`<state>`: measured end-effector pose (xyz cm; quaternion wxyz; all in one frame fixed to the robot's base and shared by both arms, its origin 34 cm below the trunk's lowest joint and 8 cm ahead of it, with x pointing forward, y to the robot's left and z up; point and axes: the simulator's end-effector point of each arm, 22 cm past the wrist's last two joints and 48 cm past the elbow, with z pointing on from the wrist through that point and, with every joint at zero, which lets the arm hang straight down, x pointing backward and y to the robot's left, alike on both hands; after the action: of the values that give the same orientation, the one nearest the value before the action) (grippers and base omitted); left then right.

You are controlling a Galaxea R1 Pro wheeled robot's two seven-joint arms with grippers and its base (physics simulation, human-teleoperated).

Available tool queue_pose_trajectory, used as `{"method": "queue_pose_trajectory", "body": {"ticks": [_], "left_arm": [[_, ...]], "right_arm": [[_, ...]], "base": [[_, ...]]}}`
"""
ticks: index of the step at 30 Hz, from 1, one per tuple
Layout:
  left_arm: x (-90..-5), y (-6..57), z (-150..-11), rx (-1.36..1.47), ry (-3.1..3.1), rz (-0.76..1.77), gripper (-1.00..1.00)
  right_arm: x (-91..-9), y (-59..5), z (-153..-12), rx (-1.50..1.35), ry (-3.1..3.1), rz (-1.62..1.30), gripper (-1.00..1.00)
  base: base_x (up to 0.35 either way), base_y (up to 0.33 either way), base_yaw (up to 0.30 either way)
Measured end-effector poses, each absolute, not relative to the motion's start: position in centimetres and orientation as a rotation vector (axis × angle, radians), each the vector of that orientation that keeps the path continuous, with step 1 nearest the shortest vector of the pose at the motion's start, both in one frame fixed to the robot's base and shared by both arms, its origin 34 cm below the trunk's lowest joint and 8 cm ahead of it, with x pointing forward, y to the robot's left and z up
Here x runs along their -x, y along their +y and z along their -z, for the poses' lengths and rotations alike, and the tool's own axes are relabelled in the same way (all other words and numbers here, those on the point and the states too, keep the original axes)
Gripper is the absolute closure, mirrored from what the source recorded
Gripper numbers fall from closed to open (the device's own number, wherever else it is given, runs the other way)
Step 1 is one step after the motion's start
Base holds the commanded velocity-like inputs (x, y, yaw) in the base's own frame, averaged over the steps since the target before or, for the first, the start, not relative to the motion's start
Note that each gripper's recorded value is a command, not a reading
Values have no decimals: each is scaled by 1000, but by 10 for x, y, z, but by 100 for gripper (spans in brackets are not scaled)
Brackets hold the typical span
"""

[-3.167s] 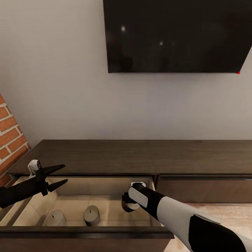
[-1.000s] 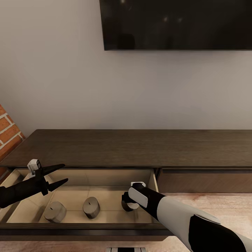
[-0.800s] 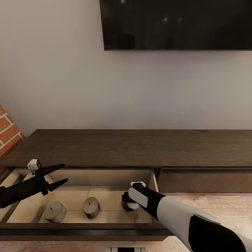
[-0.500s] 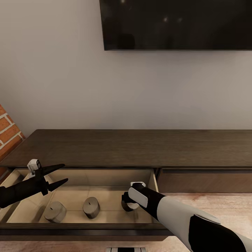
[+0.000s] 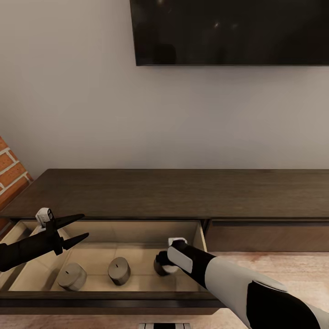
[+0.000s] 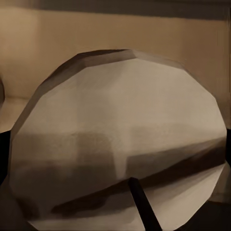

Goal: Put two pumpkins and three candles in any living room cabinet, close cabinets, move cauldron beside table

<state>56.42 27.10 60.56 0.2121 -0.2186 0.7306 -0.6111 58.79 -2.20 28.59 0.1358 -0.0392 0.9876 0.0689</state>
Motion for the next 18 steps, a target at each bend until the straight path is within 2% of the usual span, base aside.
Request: {"method": "queue_pose_trajectory", "body": {"ticks": [18], "left_arm": [[-564,271,-606,607,2029,1698,-100]], "right_arm": [[-612,-37,-285,181,2703,-96,-100]], "base": [[0,0,0]]}}
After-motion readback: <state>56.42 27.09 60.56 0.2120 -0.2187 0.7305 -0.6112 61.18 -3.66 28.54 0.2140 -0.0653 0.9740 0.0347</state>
